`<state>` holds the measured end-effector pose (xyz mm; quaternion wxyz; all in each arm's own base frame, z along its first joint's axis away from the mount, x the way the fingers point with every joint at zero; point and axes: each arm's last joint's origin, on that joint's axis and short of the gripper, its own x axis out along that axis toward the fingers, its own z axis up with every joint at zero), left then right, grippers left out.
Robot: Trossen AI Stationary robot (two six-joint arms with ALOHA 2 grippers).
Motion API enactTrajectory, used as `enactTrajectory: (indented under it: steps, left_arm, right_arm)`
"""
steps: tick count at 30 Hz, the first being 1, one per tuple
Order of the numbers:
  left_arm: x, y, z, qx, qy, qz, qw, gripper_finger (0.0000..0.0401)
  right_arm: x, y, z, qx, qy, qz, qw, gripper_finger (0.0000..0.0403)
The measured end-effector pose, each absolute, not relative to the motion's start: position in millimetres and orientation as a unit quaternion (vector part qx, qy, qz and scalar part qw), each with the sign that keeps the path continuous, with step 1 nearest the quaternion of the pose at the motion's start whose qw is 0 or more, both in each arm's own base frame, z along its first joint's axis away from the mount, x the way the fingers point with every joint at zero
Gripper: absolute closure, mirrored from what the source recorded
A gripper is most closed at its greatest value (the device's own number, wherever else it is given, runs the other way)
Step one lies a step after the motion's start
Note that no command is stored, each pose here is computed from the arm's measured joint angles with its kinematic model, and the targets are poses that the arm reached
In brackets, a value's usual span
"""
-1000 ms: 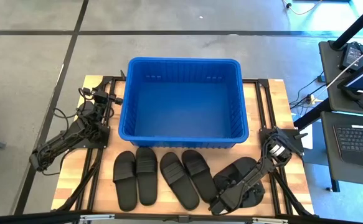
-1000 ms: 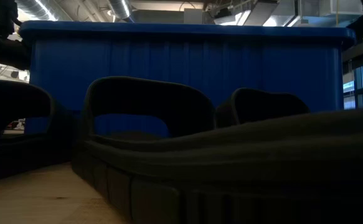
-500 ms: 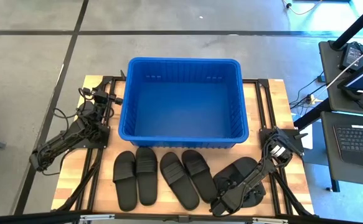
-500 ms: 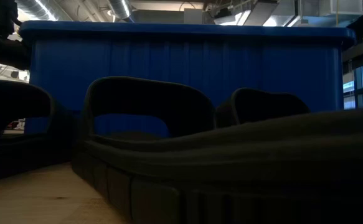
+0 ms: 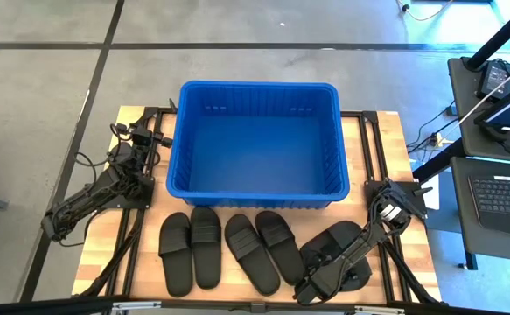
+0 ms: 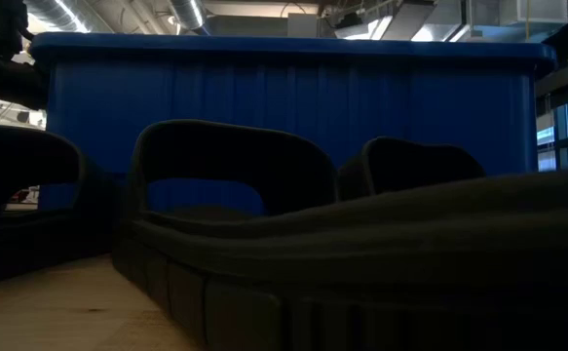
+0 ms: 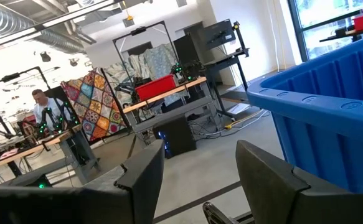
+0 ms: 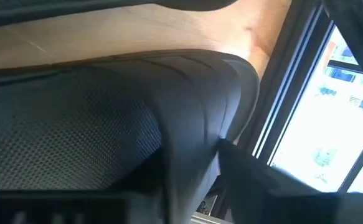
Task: Pick and place slides into bin
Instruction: Put the black slide into the blue organizer bin
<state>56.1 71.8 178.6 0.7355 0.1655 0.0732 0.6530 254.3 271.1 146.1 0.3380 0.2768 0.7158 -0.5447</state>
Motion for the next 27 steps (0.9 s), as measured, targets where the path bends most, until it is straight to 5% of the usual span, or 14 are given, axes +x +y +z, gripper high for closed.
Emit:
enactTrajectory:
  steps: [7, 15, 27]
  left_arm:
    - [56, 72, 179, 0.165, 0.073, 0.653, 0.736, 0.0206]
    - [56, 72, 179, 0.165, 0.073, 0.653, 0.735, 0.0206]
    - [56, 72, 179, 0.165, 0.073, 0.653, 0.735, 0.0206]
  right_arm:
    - [258, 275, 144, 0.293, 0.723, -0.519, 0.349, 0.0387]
    - [259, 277, 153, 0.300, 0.744, -0.486, 0.348, 0.0388]
    - [262, 282, 215, 0.353, 0.738, -0.449, 0.359, 0.0388]
